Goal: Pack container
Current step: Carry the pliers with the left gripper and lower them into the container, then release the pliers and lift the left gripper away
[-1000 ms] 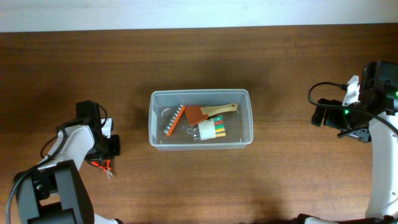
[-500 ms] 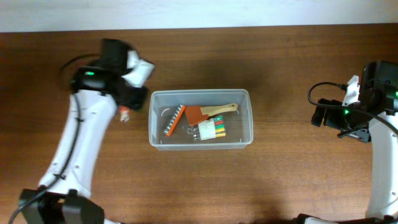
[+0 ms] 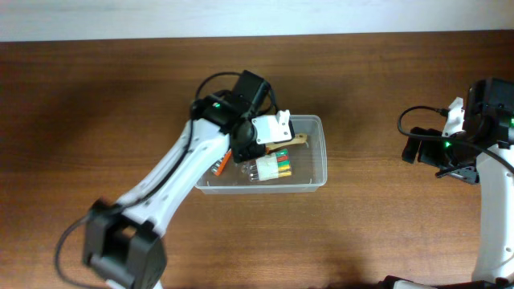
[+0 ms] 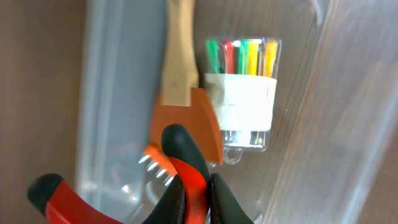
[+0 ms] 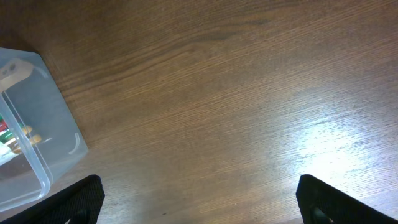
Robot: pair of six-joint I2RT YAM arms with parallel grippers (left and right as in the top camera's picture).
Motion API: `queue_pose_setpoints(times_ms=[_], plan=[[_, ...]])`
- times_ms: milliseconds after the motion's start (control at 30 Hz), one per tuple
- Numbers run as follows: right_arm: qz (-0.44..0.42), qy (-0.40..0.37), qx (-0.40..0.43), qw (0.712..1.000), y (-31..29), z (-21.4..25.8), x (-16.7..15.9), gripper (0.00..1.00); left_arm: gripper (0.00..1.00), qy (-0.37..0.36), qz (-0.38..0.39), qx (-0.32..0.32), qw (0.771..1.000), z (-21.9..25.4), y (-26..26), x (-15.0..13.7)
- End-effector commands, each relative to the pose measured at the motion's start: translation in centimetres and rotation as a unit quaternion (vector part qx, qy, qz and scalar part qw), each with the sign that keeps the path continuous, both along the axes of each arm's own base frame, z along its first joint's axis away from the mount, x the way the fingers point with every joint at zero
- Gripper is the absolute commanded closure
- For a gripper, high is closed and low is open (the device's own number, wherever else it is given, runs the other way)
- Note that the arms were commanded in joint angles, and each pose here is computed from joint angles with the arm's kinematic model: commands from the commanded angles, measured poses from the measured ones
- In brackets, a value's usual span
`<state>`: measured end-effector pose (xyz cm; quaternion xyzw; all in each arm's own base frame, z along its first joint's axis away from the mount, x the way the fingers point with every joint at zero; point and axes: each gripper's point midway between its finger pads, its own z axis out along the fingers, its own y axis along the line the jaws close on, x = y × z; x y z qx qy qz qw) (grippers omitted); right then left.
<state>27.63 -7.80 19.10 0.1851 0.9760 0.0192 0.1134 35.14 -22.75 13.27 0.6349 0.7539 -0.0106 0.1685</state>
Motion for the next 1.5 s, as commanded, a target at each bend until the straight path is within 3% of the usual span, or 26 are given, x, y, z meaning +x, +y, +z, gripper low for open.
queue_pose_setpoints(times_ms=[0,133,200,333,533,733,900,967,1100,1233,1467], plan=[[0.001,-0.001,0.000,1.000,-0.2,0.0,0.0,0.01,0.98,0.037,-0.024,0.019,0.999,-3.5,-0.3,0.1],[0.001,-0.001,0.000,1.000,-0.2,0.0,0.0,0.01,0.96,0.066,-0.022,0.035,0.997,-6.2,-0.2,-0.1],[0.001,0.000,0.000,1.000,-0.2,0.0,0.0,0.01,0.78,0.076,-0.022,0.042,0.996,-7.2,-0.1,-0.2],[0.001,-0.001,0.000,1.000,-0.2,0.0,0.0,0.01,0.62,0.092,-0.022,0.051,0.994,-8.6,0.1,-0.3],[0.001,0.000,0.000,1.000,-0.2,0.0,0.0,0.01,0.59,0.086,-0.014,0.055,0.995,-8.5,0.2,0.0],[0.001,-0.001,0.000,1.000,-0.2,0.0,0.0,0.01,0.57,0.039,0.068,0.025,0.997,-3.3,-0.1,2.4],[0.019,-0.006,-0.005,1.000,0.1,0.1,0.3,0.01,0.26,0.001,0.162,-0.034,0.986,4.0,1.3,3.7],[0.047,-0.034,-0.017,0.998,0.8,0.7,1.5,0.02,0.01,-0.015,0.218,-0.064,0.974,6.9,3.1,4.3],[0.134,-0.139,-0.054,0.980,3.5,3.3,6.2,0.01,0.01,-0.044,0.304,-0.099,0.946,10.3,8.1,5.6],[0.178,-0.250,-0.081,0.948,6.0,6.6,11.1,0.01,0.01,-0.074,0.402,-0.134,0.903,12.3,13.9,7.7],[0.174,-0.463,-0.132,0.859,7.1,15.7,18.2,0.01,0.01,-0.194,0.476,-0.178,0.839,16.2,22.8,13.1]])
